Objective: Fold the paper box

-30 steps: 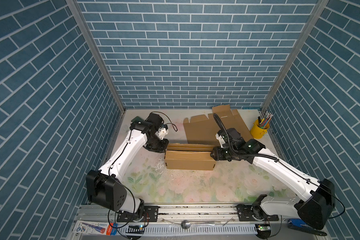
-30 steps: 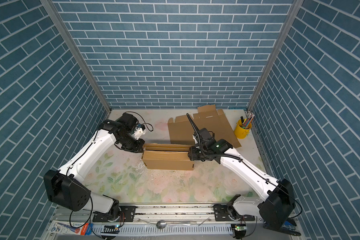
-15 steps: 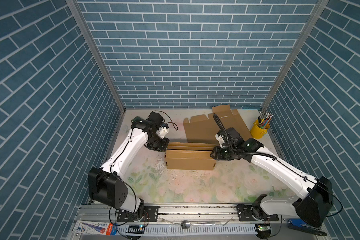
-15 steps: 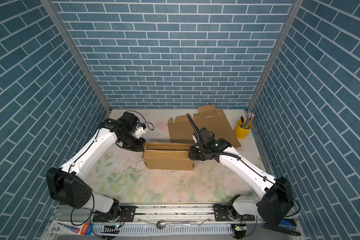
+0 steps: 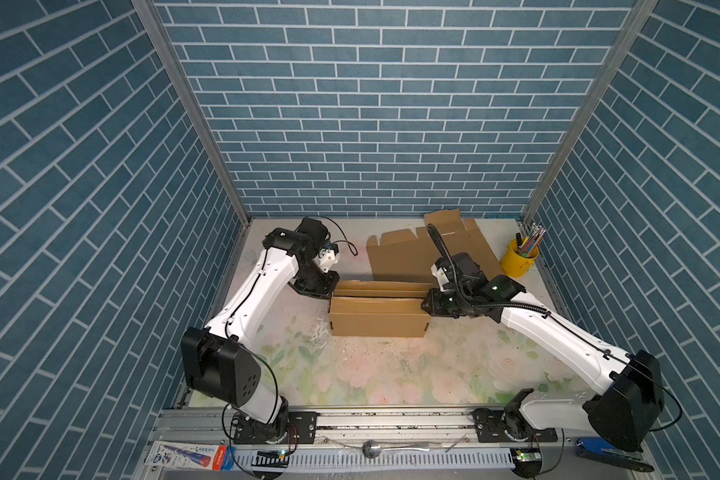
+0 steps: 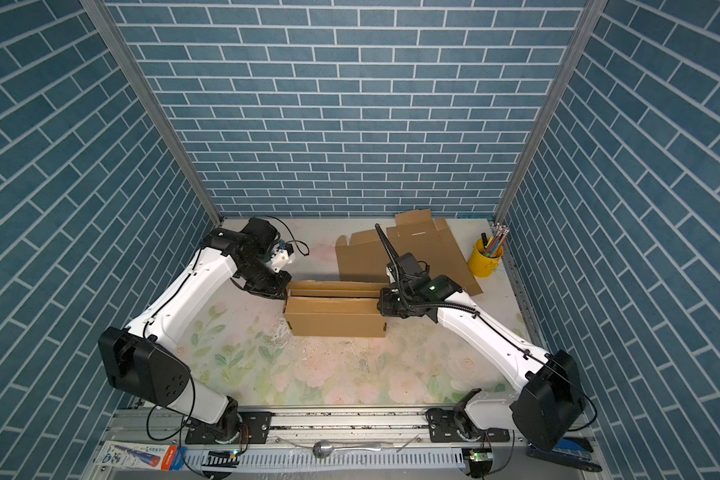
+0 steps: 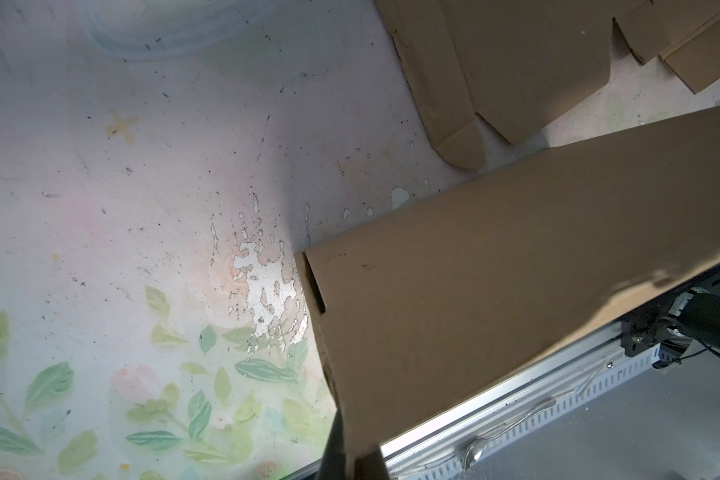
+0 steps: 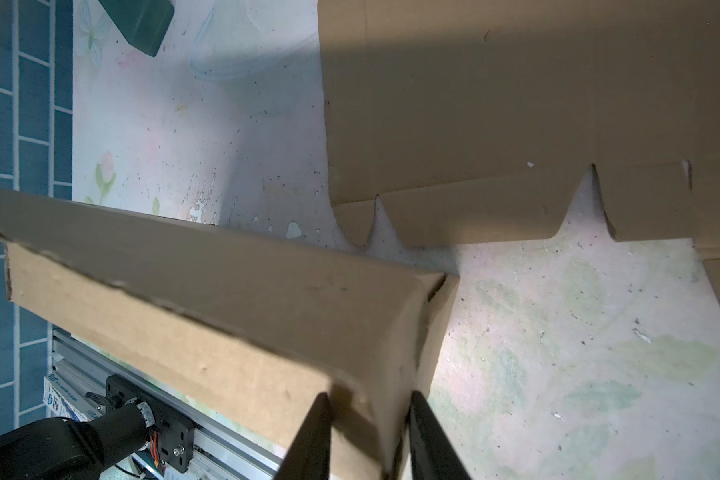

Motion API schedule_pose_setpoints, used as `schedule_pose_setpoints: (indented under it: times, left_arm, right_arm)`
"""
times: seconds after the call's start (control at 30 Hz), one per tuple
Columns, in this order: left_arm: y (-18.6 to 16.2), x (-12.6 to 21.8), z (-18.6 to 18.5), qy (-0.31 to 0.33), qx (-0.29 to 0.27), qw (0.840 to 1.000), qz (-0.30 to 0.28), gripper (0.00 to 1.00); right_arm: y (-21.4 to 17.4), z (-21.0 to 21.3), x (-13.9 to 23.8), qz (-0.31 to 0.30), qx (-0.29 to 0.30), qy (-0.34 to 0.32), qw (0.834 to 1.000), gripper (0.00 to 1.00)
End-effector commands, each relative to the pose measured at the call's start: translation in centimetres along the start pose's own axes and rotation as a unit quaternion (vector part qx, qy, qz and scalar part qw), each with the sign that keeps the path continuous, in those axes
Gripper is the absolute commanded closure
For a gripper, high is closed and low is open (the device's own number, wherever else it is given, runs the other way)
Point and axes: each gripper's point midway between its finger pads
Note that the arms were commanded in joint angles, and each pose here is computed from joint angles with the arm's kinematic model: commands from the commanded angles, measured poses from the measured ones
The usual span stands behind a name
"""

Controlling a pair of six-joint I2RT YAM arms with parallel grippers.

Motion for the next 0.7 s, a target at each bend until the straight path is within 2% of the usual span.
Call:
schedule_pose_setpoints:
  times: [0.0, 0.67]
  left_arm:
    - [-0.3, -0.1, -0.4, -0.011, -0.006, 1.000, 0.006, 1.00]
    - [-2.5, -2.7, -0.4, -0.021, 0.023, 0.999, 0.010, 1.00]
  right_arm:
    - [-1.4, -2.3, -1.4, 0.024, -0.014, -0.041, 0.999, 0.69]
    - [-1.2, -2.3, -1.5, 0.020, -0.023, -0.039, 0.999, 0.71]
Point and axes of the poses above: each gripper's point midway between its finger pads, its own x axis back along the fingers, its own z axis along the line the jaws close on, y = z × x, and after that the axes turned 9 degrees about -x, right-handed
